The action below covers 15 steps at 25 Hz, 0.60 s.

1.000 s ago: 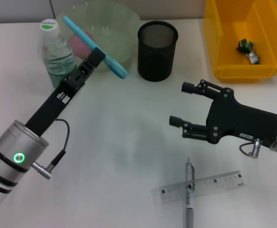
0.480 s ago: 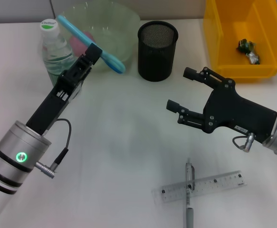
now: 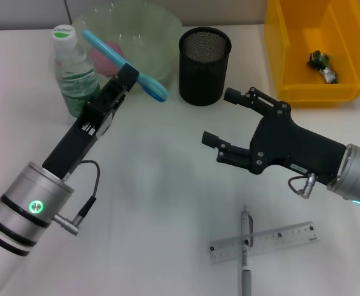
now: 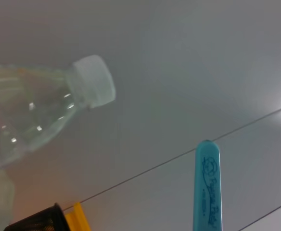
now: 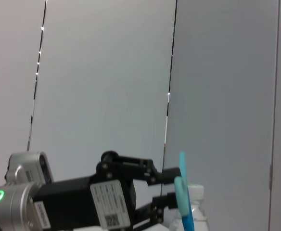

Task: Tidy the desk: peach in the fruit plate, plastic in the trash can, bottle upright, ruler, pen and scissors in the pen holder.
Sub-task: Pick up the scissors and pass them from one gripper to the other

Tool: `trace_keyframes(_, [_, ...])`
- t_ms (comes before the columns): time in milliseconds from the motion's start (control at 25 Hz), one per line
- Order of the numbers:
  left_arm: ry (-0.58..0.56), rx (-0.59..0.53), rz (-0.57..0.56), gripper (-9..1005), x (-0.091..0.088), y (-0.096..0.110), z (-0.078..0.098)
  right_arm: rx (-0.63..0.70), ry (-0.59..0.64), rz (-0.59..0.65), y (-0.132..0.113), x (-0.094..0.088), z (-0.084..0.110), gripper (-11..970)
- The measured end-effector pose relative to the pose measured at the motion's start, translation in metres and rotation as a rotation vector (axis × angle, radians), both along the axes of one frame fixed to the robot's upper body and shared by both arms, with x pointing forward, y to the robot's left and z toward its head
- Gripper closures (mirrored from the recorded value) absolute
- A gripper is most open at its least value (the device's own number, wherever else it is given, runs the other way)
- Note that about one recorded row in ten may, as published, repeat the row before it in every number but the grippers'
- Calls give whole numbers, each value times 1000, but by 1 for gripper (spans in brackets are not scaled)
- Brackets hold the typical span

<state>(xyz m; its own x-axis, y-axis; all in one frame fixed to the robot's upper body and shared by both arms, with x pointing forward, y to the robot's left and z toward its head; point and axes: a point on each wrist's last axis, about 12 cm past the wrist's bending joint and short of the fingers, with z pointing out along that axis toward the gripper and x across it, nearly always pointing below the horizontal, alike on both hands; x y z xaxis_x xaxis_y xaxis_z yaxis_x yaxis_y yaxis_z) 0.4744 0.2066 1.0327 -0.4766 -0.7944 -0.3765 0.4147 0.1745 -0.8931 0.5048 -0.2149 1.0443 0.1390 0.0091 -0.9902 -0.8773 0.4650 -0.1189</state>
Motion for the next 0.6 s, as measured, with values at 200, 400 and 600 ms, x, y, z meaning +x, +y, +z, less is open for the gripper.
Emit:
trace_keyframes(200, [42,-16,15,743,0,-6,-3,25,-1,-14,6,4,2,141])
trace_keyframes(400, [66,-21,2,743,5,-16,-2,0,3,-27,12,14,4,141])
trace_keyframes(600, [81,-22,-3,743,8,-21,-1,-20,-1,-28,17,19,3,140])
